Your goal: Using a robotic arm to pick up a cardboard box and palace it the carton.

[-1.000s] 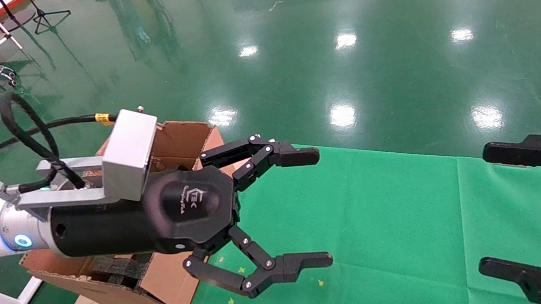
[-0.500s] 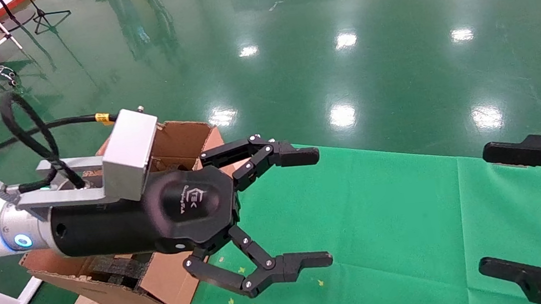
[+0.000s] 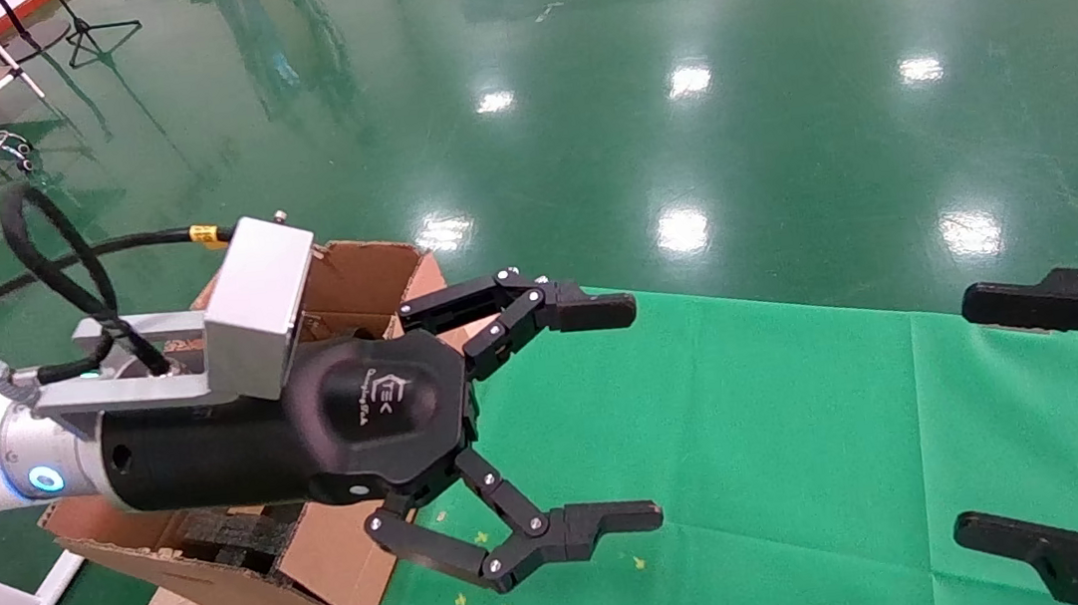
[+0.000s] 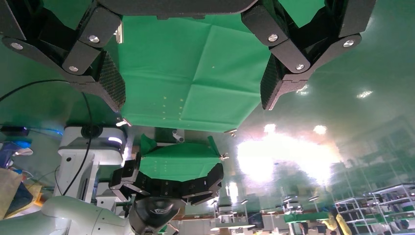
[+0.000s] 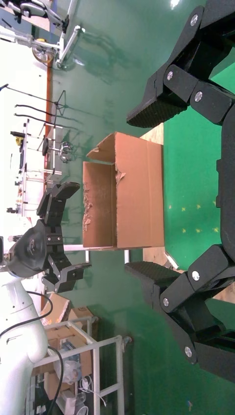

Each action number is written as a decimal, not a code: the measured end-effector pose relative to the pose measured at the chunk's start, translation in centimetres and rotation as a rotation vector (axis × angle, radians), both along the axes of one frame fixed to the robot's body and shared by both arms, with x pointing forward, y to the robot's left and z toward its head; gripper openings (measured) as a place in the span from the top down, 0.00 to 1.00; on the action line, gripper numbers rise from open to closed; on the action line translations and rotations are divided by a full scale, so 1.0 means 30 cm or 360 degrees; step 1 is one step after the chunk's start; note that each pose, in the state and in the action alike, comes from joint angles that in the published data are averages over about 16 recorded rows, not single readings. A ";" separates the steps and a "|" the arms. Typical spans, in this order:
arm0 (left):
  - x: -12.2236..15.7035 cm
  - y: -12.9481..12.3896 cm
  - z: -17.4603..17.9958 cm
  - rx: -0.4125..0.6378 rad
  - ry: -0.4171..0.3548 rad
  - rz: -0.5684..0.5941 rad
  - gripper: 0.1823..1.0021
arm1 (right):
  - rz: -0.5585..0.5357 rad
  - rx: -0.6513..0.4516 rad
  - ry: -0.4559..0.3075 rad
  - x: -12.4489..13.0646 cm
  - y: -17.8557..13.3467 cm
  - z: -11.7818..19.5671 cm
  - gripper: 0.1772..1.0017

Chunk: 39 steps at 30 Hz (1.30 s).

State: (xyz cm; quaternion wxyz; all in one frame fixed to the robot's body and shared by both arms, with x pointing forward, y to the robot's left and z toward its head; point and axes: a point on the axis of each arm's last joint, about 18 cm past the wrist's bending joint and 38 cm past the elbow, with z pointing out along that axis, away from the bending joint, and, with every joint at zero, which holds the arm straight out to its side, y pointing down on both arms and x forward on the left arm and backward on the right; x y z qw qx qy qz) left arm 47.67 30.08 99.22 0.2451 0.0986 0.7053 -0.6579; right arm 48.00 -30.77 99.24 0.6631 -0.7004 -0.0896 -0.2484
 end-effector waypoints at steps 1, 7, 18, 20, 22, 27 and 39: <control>0.000 0.000 0.000 0.0000 0.0000 0.0000 0.00 | 0.0000 0.0000 0.0000 0.000 0.000 0.000 0.00; 0.000 0.000 0.000 0.0000 0.0000 0.0000 0.00 | 0.0000 0.0000 0.0000 0.000 0.000 0.000 0.00; 0.000 0.000 0.000 0.0000 0.0000 0.0000 0.00 | 0.0000 0.0000 0.0000 0.000 0.000 0.000 0.00; 0.000 0.000 0.000 0.0000 0.0000 0.0000 0.00 | 0.0000 0.0000 0.0000 0.000 0.000 0.000 0.00; 0.000 0.000 0.000 0.0000 0.0000 0.0000 0.00 | 0.0000 0.0000 0.0000 0.000 0.000 0.000 0.00; 0.000 0.000 0.000 0.0000 0.0000 0.0000 0.00 | 0.0000 0.0000 0.0000 0.000 0.000 0.000 0.00; 0.000 0.000 0.000 0.0000 0.0000 0.0000 0.00 | 0.0000 0.0000 0.0000 0.000 0.000 0.000 0.00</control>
